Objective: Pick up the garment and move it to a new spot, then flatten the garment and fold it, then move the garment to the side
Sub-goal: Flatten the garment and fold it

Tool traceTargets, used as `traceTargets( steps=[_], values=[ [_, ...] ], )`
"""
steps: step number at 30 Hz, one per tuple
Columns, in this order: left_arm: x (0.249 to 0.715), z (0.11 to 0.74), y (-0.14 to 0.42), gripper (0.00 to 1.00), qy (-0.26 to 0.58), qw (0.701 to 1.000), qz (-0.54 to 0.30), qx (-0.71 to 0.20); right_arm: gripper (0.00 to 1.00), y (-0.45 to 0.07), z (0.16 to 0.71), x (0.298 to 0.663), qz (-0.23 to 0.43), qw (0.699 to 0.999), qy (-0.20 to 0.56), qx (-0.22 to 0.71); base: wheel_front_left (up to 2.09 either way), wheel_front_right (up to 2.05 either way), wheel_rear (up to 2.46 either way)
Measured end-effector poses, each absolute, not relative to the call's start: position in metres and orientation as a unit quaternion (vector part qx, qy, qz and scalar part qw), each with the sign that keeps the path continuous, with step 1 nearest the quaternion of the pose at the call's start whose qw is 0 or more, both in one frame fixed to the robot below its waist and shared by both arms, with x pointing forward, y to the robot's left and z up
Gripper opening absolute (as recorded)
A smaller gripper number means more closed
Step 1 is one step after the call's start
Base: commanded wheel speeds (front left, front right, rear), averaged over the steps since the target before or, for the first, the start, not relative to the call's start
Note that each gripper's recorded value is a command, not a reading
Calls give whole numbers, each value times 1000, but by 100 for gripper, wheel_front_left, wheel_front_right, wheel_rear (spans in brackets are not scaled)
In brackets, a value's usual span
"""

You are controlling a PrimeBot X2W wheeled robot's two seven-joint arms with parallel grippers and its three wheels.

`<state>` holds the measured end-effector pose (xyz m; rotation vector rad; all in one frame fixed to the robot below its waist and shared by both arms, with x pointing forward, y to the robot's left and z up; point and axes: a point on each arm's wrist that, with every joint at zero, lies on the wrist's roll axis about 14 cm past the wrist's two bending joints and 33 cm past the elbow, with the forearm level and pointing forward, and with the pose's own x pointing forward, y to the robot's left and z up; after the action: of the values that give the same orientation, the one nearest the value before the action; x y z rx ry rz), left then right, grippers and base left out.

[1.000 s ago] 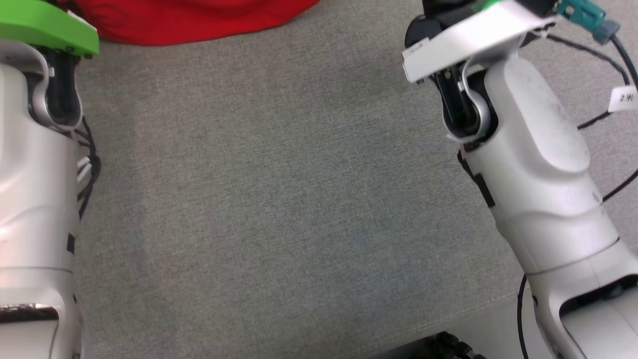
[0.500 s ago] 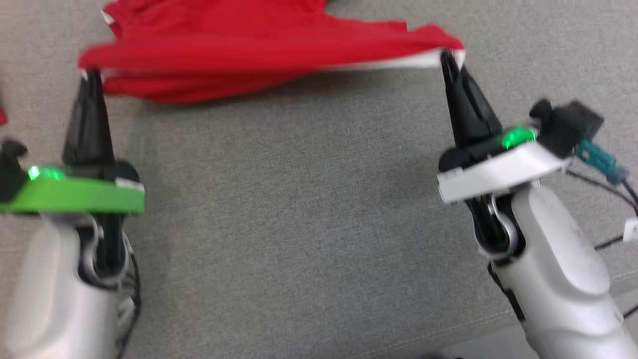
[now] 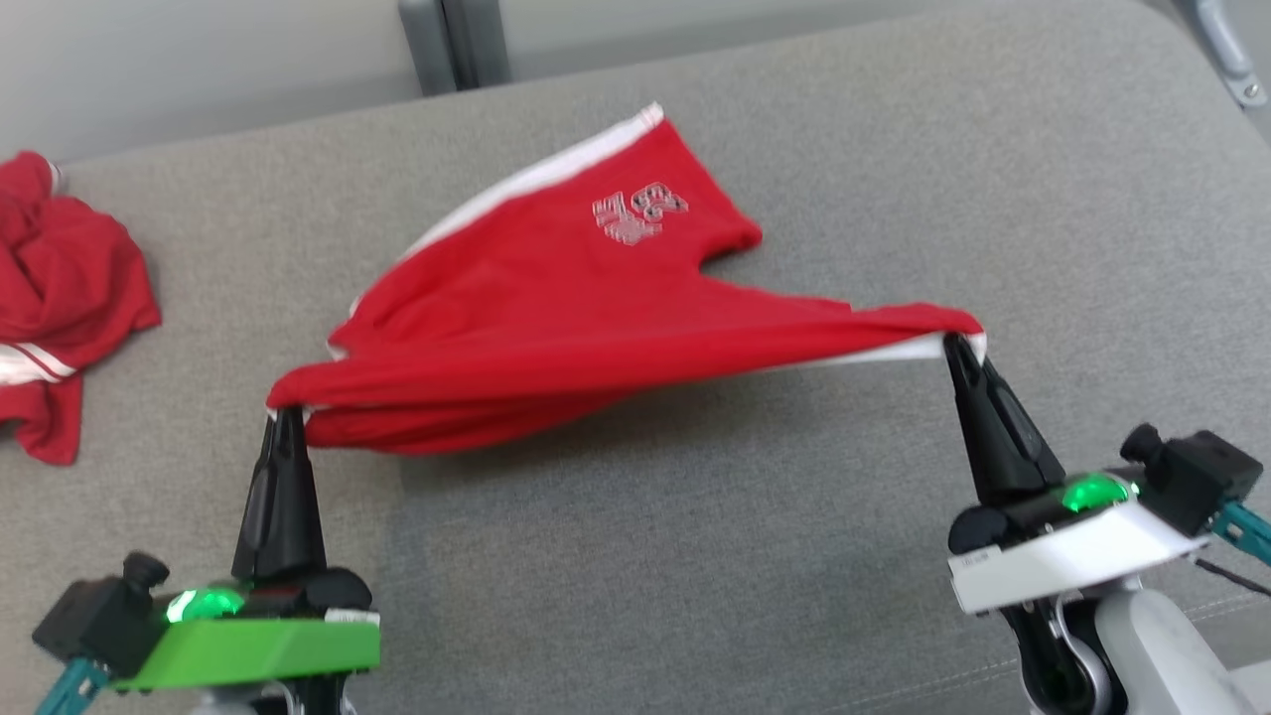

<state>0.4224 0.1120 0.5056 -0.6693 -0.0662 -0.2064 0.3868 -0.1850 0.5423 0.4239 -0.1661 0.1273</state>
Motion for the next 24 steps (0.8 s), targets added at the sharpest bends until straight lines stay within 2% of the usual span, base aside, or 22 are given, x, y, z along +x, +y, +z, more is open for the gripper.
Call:
traceTargets(
  steps=[7, 12, 24],
  values=[
    [379, 531, 109, 0, -56, 937, -120, -322, 0, -189, 564, 339, 66, 973, -87, 201, 0, 0, 0],
    [352, 519, 106, 0, -29, 939, -120, -322, 0, -191, 556, 317, 54, 975, -60, 207, 0, 0, 0],
    [329, 467, 102, 0, 63, 933, -94, -341, 0, -180, 506, 330, 61, 974, 30, 217, 0, 0, 0]
  ],
)
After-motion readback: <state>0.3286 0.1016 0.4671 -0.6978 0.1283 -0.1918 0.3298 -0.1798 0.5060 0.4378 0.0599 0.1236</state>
